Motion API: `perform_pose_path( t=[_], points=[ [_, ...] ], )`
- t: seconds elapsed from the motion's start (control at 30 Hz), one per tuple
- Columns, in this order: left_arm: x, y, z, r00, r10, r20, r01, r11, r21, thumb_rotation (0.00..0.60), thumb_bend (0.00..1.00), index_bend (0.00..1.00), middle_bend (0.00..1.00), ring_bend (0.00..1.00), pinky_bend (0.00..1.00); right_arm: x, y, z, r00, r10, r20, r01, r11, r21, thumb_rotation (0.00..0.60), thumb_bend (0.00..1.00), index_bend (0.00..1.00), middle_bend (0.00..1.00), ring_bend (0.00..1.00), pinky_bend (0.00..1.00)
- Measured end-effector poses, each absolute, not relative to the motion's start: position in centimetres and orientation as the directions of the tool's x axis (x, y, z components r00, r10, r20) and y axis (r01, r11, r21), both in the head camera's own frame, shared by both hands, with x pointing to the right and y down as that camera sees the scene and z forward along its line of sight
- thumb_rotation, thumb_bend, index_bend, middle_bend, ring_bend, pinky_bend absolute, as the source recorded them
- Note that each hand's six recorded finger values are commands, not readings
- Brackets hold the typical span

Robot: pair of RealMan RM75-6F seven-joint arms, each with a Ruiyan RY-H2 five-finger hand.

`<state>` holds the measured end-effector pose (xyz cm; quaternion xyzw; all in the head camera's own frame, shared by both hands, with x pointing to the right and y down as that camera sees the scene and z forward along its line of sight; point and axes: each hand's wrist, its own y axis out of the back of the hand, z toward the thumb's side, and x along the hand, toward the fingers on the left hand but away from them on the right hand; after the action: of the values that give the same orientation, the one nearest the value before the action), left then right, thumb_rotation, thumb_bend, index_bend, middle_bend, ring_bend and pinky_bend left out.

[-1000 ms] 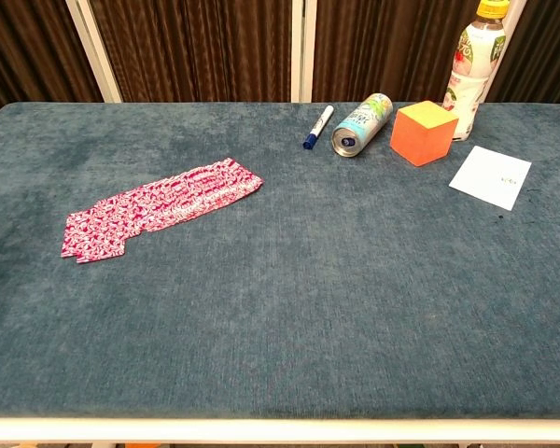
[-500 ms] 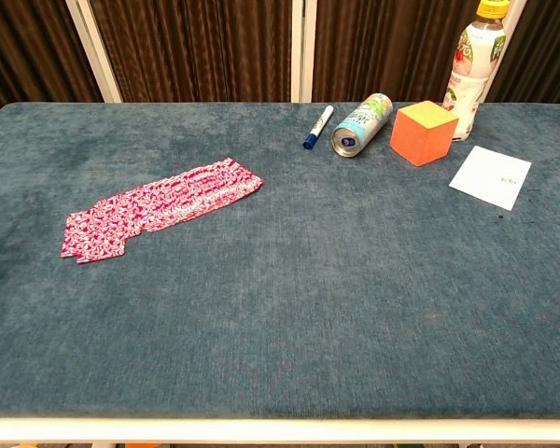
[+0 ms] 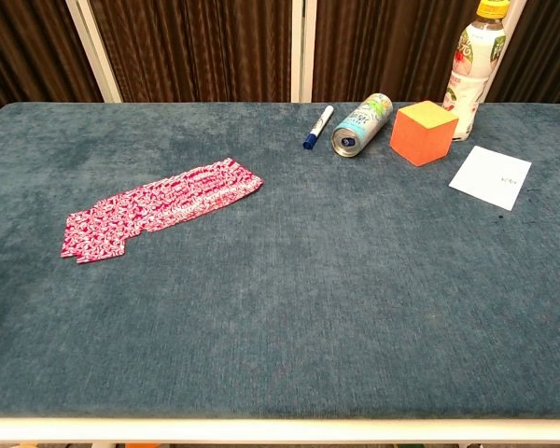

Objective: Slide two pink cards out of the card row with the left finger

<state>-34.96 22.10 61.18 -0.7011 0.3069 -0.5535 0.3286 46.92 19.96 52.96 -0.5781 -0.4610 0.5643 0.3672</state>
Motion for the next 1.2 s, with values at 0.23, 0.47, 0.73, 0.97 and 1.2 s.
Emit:
perform_pose_path(
  t=[0.23,0.47,0.73,0.97,1.2],
  points=[
    [-33.7,23.5,65.0,0.229,-0.655,0.720,0.018,-0.737,-0.676,0.600,0.61,0.10,1.00,0.99,1.00,46.4,19.6,52.3,-0.053,0.953,-0.298,0.119,-0.290,-0.950,0.600,0.24,0.00,0.00,0.00,0.00],
    [-31.4,23.4,68.8,0.240,-0.578,0.780,0.126,-0.778,-0.615,0.600,0.61,0.10,1.00,0.99,1.00,46.2,19.3,52.5,-0.053,0.951,-0.304,0.116,-0.296,-0.948,0.600,0.24,0.00,0.00,0.00,0.00],
    [-31.0,21.5,71.6,0.202,-0.595,0.778,0.192,-0.755,-0.627,0.600,0.61,0.10,1.00,0.99,1.00,46.3,19.2,52.8,-0.060,0.949,-0.309,0.116,-0.301,-0.947,0.600,0.24,0.00,0.00,0.00,0.00],
    [-31.9,20.2,72.8,0.155,-0.603,0.782,0.214,-0.752,-0.623,0.600,0.61,0.10,1.00,0.99,1.00,46.7,19.2,53.0,-0.074,0.947,-0.313,0.113,-0.304,-0.946,0.600,0.24,0.00,0.00,0.00,0.00],
    [-32.2,20.5,74.0,0.143,-0.588,0.796,0.234,-0.762,-0.604,0.600,0.61,0.10,1.00,0.99,1.00,46.9,19.3,53.2,-0.079,0.945,-0.316,0.112,-0.307,-0.945,0.600,0.24,0.00,0.00,0.00,0.00]
  ],
)
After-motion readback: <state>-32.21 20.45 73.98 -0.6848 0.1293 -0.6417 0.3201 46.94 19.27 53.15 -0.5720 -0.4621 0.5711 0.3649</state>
